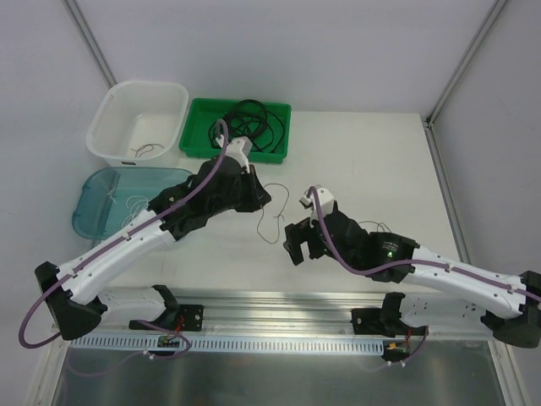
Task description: Untangle the cables
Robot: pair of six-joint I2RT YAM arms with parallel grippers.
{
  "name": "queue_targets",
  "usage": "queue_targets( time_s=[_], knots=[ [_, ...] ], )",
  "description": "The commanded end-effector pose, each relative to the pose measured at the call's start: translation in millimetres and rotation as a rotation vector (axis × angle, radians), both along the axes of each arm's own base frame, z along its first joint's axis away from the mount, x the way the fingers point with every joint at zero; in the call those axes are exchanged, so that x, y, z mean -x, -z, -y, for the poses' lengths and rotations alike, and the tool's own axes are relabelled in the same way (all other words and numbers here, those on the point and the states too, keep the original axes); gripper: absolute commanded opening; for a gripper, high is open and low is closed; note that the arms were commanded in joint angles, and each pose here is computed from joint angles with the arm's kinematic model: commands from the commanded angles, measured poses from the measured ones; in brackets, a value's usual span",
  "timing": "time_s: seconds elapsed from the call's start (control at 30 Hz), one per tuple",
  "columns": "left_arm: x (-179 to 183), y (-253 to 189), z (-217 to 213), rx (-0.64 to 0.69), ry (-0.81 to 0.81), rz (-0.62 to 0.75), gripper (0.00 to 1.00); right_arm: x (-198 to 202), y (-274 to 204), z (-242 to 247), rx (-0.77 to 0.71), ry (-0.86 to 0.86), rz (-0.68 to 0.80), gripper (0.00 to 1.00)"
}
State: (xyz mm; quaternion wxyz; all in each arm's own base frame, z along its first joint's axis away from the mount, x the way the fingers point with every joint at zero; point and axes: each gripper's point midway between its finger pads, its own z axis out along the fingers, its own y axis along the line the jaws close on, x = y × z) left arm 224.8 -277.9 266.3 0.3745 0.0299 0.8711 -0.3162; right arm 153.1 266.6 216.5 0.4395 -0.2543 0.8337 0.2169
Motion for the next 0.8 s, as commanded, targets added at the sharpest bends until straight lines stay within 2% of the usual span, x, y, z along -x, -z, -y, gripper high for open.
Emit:
queue_targets(
  time_s=[0.0,0.27,0.3,0.43,0.6,0.77],
  knots=[
    [-33.0,-53.4,-19.9,-0.017,-0.043,0.173,0.0,-7.6,11.1,36.5,0.061,0.135,0.022,0.99],
    [-91.8,-130.1,-65.6,0.0,-0.15,0.337,0.0,-5.4,29.0,66.6,0.059,0.237,0.002,1.0],
    [-96.5,-146.8,-70.9,0.006,-0.158,0.376,0.0,-5.3,29.0,67.8,0.059,0.239,0.003,0.97],
    [-130.5,-172.8,-108.3,-0.032,-0.278,0.443,0.0,-6.9,30.5,68.8,0.095,0.231,0.016,0.97],
    [-171.7,-211.8,-175.1,-0.072,-0.468,0.526,0.0,-10.8,32.3,70.9,0.133,0.236,0.036,0.97],
    [-215.0,-213.0,-247.0,-0.158,-0.674,0.526,0.0,-12.0,34.6,69.5,0.148,0.223,0.033,0.97]
  ],
)
